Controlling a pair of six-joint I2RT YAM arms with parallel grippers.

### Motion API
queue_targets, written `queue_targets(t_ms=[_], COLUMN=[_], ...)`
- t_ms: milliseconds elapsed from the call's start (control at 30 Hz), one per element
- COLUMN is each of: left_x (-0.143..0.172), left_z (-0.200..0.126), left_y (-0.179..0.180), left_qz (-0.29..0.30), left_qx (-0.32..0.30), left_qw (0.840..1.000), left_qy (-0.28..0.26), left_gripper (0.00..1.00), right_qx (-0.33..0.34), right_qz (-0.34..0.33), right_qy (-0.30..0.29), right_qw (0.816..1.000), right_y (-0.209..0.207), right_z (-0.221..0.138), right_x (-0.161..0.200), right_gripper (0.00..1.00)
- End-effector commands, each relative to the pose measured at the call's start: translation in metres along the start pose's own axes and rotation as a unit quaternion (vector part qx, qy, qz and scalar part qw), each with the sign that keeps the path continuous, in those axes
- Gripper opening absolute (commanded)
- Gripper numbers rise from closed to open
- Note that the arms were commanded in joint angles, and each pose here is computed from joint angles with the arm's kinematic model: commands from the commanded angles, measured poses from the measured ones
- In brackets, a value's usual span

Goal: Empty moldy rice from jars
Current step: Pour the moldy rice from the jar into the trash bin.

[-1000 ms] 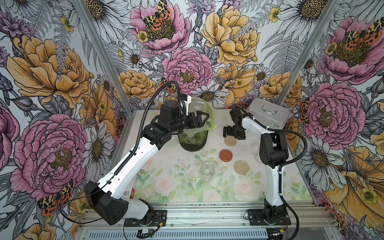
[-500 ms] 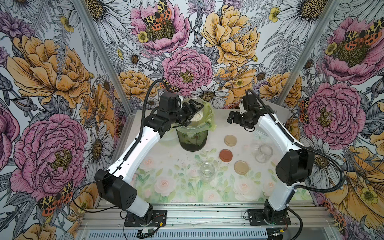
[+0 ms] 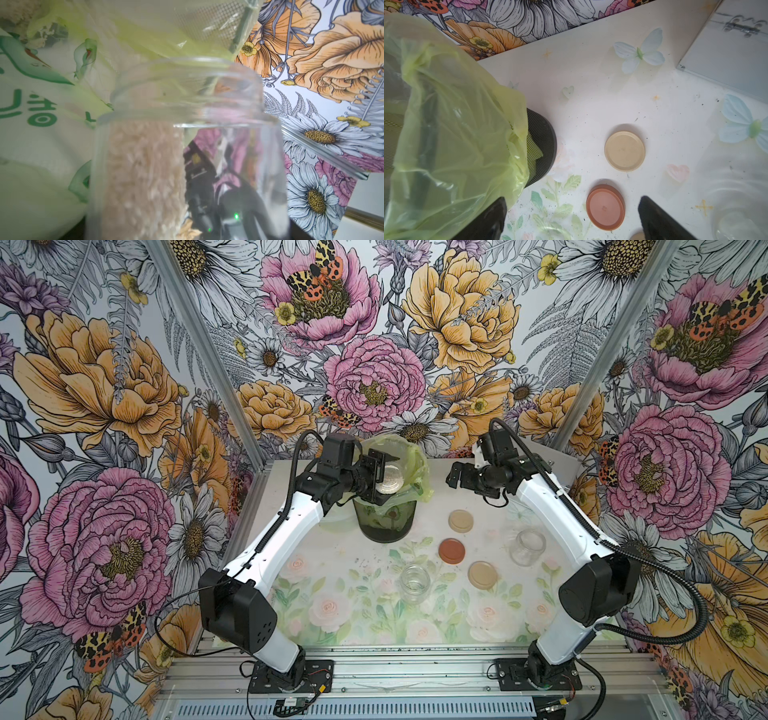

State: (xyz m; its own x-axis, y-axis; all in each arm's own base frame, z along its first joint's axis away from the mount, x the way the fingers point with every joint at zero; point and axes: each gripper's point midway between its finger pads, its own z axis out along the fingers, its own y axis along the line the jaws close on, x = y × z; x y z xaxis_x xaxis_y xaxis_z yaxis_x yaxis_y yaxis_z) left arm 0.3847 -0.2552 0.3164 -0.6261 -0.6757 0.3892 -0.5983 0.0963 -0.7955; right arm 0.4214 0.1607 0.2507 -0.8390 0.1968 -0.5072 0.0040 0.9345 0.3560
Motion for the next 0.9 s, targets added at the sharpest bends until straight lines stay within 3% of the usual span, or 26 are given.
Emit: queue_targets(t_ms=[0,600,867], left_x=[0.019,0.011,-0.008], left_z=[-0.016,0.0,-0.012], left_y=[-0.042,-0.075,-0.084], left_qz=[-0.006,-0.155,-0.224], left_qx=[0.061,0.092,0.126], left_qw=[0.998,0.984,0.965], left_qy=[0.03,-0.001,-0.044], left_gripper=[0.0,0.0,0.0], right_qx=[-0.009,-0.034,-0.054], right_qz=[0.002,-0.016,-0.026], right_qy=[-0.018,-0.058,-0.077], right_qw=[1.0,0.998,0.995], right_y=[0.009,0.039,0.055], right_z=[-0.009,-0.031,-0.052], right_x=[-0.001,-0.012,-0.014], right_gripper=[0.99,1.0,0.99])
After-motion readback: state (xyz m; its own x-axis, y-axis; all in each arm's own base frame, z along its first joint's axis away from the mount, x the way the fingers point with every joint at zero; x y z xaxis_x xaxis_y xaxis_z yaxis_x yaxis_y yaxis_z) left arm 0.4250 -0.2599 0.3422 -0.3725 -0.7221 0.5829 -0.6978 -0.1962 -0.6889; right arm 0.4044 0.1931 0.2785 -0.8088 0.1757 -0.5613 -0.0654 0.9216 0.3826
